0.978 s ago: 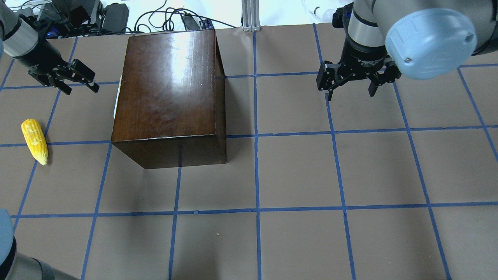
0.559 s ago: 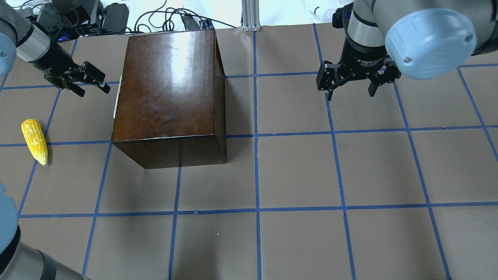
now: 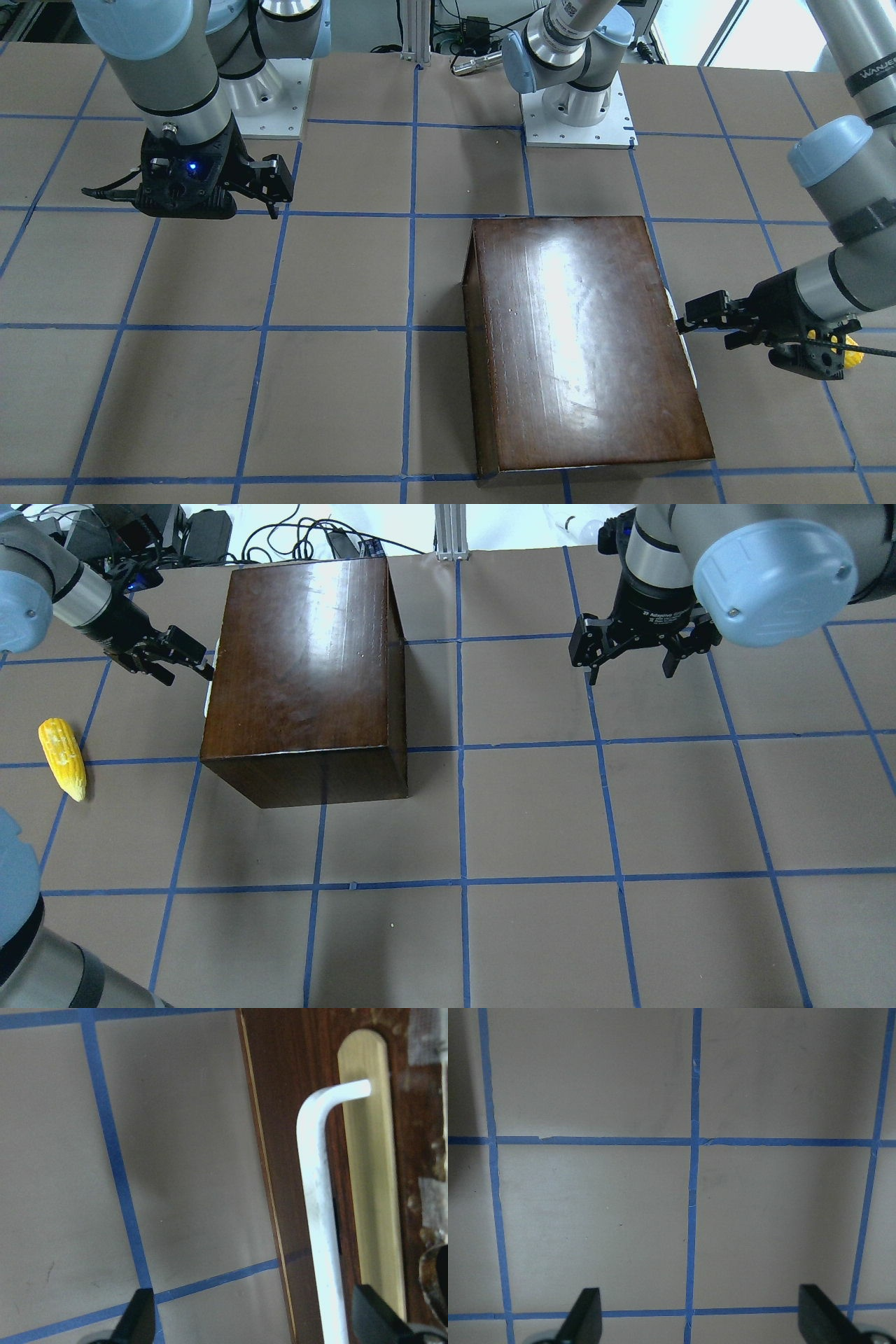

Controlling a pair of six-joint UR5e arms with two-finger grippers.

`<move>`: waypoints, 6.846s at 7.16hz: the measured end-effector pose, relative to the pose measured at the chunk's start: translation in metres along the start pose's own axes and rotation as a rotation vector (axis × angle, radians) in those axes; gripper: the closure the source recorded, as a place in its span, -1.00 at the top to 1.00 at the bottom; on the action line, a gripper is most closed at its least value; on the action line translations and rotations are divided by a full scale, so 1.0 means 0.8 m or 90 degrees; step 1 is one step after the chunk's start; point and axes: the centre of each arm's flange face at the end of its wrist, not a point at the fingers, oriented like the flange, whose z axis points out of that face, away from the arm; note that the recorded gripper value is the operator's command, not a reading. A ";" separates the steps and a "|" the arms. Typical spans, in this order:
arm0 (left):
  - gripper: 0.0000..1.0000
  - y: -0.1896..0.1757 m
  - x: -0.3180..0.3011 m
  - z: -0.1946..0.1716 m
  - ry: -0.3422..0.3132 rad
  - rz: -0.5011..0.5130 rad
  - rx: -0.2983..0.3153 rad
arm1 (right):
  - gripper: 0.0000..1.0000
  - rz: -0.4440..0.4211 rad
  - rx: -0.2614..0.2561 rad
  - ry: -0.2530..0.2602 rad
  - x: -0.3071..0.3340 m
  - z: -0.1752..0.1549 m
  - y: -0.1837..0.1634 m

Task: Open drawer and put corn inside
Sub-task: 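Close the left gripper around the white drawer handle, then pull the drawer handle outward with the left gripper to open the drawer, then release the handle and move the left gripper over the yellow corn, then lower the left gripper and grasp the yellow corn cob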

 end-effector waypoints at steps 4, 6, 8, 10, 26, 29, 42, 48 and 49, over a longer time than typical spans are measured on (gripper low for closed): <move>1.00 0.002 -0.003 0.023 0.021 0.002 -0.011 | 1.00 0.000 0.000 0.000 0.000 -0.001 0.000; 1.00 -0.002 -0.008 0.030 0.024 0.006 -0.005 | 1.00 0.000 0.000 0.000 0.000 0.000 0.000; 1.00 -0.008 -0.014 0.035 0.019 0.008 0.003 | 1.00 0.000 0.000 0.001 0.000 0.000 0.000; 1.00 -0.010 -0.020 0.034 0.014 0.008 0.005 | 1.00 0.000 0.000 0.000 0.000 0.000 0.000; 1.00 0.032 -0.129 -0.008 0.004 0.075 0.036 | 1.00 0.000 0.000 0.001 0.000 0.000 0.000; 1.00 0.031 -0.138 -0.014 -0.009 0.091 0.029 | 1.00 0.000 0.000 0.001 0.000 0.000 0.000; 1.00 0.088 -0.249 -0.119 -0.151 -0.161 0.028 | 1.00 0.000 0.000 0.001 0.000 0.000 0.000; 1.00 0.125 -0.285 -0.048 -0.208 -0.303 0.025 | 1.00 0.000 0.001 0.001 0.000 -0.001 0.000; 1.00 0.128 -0.292 -0.042 -0.204 -0.336 0.024 | 1.00 0.000 0.001 0.001 0.000 -0.001 0.000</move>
